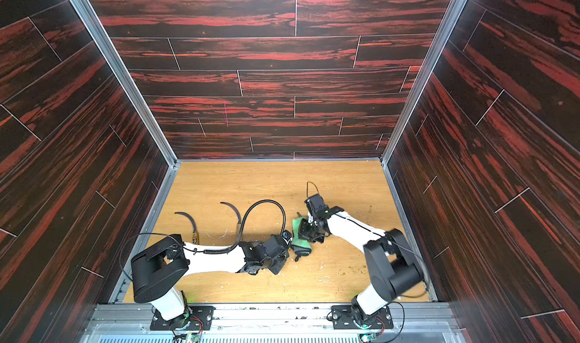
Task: Wipe small sickles with rags
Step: Wipe the small sickle.
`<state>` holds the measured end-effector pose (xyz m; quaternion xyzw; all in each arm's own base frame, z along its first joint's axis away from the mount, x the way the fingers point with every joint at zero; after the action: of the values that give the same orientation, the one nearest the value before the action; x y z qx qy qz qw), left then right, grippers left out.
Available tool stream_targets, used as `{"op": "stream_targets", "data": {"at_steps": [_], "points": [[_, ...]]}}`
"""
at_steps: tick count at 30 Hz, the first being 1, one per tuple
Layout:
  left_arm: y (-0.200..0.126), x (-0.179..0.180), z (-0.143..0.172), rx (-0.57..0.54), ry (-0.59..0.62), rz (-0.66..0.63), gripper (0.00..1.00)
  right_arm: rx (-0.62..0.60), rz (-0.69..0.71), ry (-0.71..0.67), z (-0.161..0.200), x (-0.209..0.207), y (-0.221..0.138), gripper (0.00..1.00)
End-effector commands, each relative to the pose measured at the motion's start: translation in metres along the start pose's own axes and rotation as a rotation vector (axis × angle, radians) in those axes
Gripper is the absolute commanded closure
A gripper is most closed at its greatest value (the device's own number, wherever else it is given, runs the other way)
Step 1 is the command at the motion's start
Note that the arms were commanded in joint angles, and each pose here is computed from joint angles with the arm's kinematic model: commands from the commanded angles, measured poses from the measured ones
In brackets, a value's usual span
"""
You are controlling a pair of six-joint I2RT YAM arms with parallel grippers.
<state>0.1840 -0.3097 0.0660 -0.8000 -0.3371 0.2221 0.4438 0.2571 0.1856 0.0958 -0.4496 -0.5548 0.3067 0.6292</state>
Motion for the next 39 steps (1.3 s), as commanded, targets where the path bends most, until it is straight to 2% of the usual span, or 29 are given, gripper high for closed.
{"op": "stream_targets", "data": {"at_steps": [1,9,15,32,39], "points": [[0.012,0.001,0.034,0.144,0.009,0.004,1.00,0.003,-0.026,0.038,-0.007,0.003,0.021,1.00],[0.015,0.000,0.036,0.151,0.010,0.019,1.00,0.036,0.013,0.061,-0.016,-0.003,0.051,1.00],[0.013,0.000,0.042,0.163,0.015,0.036,1.00,0.021,0.066,0.076,-0.039,-0.013,0.059,1.00],[0.011,0.003,0.057,0.191,0.023,0.039,1.00,-0.049,0.002,0.005,-0.138,0.010,0.039,1.00],[0.011,0.005,0.058,0.201,0.021,0.025,1.00,-0.138,-0.108,-0.019,-0.178,0.019,0.005,1.00]]}}
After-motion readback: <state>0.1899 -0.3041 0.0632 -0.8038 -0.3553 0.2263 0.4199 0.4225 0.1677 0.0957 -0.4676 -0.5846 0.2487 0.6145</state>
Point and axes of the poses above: each gripper's point midway between its finger pads, its own y axis out along the fingers, its own x axis along the line the jaws close on, z = x × y, the point moved 6 cm from there along -y, back along the fingers, and after that the axes turned 2 degrees about y, right-handed, at the moved point
